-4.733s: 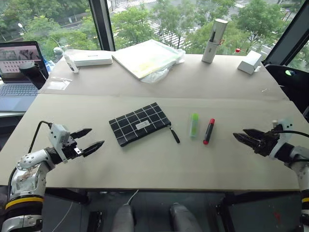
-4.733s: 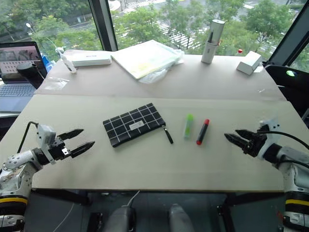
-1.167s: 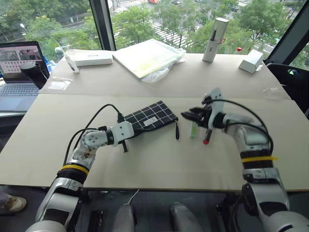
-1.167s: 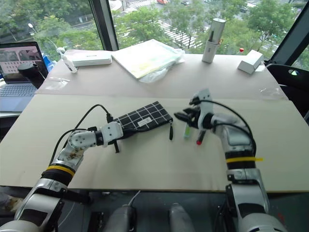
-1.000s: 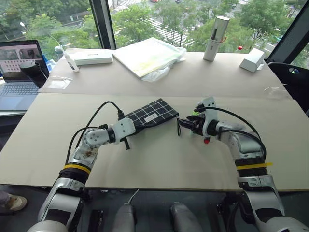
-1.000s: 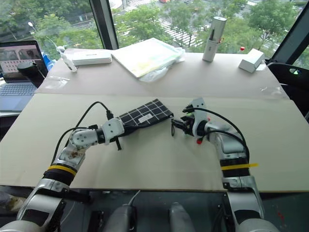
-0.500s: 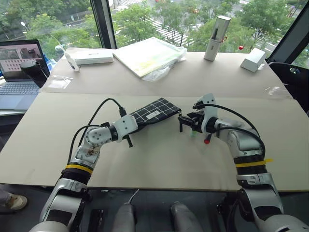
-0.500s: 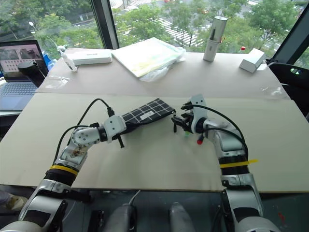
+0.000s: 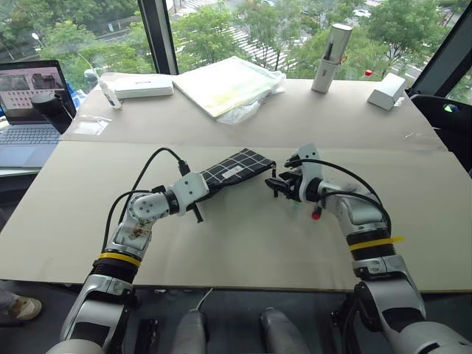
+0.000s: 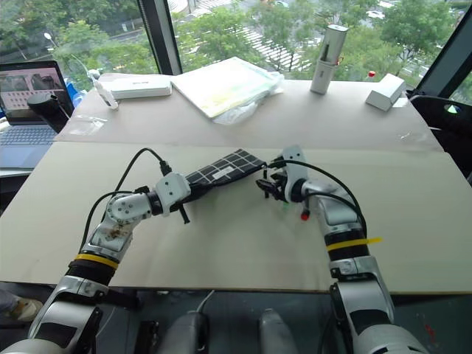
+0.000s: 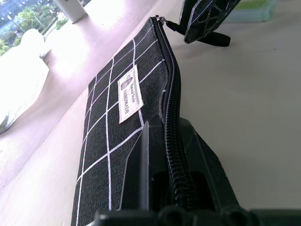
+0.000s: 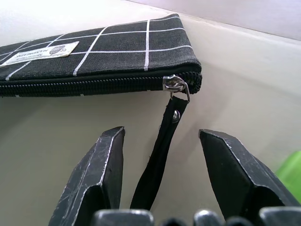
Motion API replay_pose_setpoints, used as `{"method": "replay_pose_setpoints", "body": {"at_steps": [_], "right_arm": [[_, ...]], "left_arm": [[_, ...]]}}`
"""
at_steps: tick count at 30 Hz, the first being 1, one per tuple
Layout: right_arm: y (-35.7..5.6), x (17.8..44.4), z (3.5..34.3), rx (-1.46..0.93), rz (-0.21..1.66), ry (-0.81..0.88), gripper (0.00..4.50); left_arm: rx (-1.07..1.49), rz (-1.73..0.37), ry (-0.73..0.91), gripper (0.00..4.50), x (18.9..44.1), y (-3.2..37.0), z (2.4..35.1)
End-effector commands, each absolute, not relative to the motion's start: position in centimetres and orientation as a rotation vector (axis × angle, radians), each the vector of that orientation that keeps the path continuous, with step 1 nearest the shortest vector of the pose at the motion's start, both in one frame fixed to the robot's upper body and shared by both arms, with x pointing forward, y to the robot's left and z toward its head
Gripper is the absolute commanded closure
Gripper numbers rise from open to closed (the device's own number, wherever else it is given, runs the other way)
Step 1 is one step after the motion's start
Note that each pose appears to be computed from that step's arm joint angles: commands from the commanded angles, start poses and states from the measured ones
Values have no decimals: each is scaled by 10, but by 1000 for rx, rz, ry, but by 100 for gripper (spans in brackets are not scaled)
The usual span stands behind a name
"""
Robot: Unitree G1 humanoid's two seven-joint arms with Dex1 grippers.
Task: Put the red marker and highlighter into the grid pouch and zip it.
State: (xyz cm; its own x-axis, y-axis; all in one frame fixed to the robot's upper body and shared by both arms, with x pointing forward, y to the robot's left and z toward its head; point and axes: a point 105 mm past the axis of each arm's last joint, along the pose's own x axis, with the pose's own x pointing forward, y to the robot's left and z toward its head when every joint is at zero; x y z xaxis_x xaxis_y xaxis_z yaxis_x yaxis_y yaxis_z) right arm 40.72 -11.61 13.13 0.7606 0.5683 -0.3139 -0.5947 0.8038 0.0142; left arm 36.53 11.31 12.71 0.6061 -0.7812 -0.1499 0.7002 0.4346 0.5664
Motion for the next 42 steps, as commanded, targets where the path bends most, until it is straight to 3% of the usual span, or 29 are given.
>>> {"method": "replay_pose_setpoints", "body": {"at_steps": [1,5,13,22,30,33,38,42], "right_arm": [[-112,410,148,-113,658,245,306],[-109,408,147,-118,684,242,444],[-89,396,152,-133,801,228,448],[-35,351,154,-180,1131,234,448],[-5,337,148,-203,1227,242,448],[-10,344,146,-220,1182,239,448],[-41,357,158,-218,1103,227,295],[-74,330,174,-150,1207,253,166]], "left_arm": [[631,-910,-204,450,364,111,143],[630,-911,-205,450,364,109,143],[621,-911,-205,450,364,107,143],[609,-918,-207,450,363,102,141],[605,-920,-216,450,364,99,144],[605,-920,-216,450,364,99,144],[606,-922,-218,450,362,99,144],[603,-926,-233,450,362,98,147]]}}
